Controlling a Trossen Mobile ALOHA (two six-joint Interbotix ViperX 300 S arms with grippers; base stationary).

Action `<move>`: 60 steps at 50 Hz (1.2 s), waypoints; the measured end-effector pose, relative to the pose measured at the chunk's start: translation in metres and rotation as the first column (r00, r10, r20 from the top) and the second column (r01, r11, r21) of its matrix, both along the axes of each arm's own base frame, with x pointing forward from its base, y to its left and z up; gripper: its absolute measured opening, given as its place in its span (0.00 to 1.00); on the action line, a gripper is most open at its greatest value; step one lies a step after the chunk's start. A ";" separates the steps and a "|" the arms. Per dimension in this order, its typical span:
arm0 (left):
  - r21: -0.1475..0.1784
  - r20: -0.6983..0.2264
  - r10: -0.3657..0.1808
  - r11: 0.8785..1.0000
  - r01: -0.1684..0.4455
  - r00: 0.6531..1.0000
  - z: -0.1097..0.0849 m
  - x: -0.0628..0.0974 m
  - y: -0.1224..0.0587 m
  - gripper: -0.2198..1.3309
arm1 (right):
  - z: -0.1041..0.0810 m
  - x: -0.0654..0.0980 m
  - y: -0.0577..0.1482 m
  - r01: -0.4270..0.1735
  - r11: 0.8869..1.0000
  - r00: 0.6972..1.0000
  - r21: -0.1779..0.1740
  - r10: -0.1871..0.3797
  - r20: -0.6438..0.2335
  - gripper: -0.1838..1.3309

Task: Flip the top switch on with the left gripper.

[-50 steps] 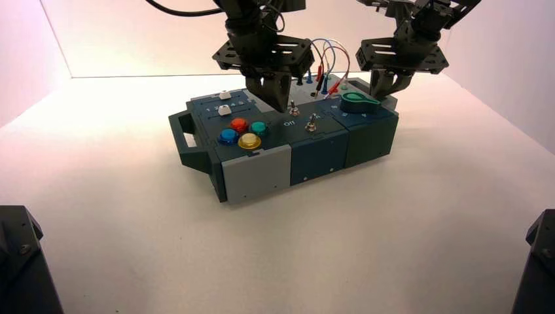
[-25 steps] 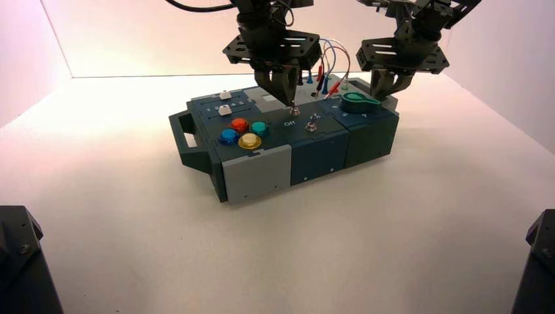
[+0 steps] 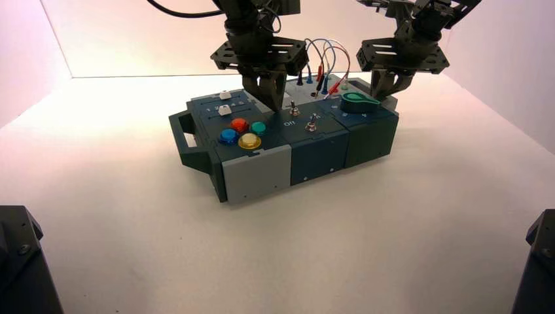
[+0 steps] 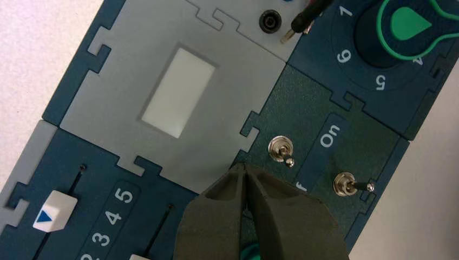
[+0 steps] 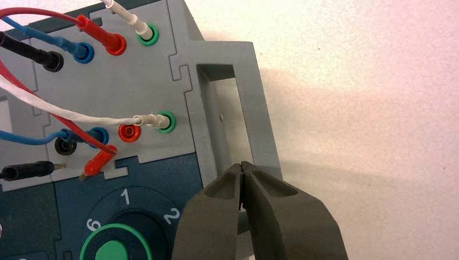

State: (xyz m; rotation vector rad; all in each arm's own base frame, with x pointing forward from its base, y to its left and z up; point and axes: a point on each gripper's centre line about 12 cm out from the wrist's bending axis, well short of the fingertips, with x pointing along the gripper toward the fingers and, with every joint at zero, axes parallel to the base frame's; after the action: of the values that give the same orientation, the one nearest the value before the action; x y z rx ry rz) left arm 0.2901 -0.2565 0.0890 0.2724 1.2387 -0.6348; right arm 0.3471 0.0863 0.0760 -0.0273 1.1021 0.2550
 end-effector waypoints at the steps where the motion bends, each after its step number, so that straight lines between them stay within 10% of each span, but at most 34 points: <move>1: -0.003 0.002 0.001 1.000 -0.001 1.000 0.001 0.000 0.000 0.04 | 0.000 0.000 0.000 0.001 1.000 1.000 0.001 -0.001 0.000 0.02; 60: -0.028 0.001 -0.032 0.999 0.032 0.999 0.005 0.000 -0.029 0.04 | -0.001 0.000 -0.002 -0.001 1.000 1.000 -0.002 0.001 -0.007 0.02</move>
State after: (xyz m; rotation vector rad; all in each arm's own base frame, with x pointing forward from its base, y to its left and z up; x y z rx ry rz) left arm 0.2899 -0.2856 0.0945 0.2694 1.2259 -0.6788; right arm 0.3467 0.0847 0.0751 -0.0289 1.1091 0.2544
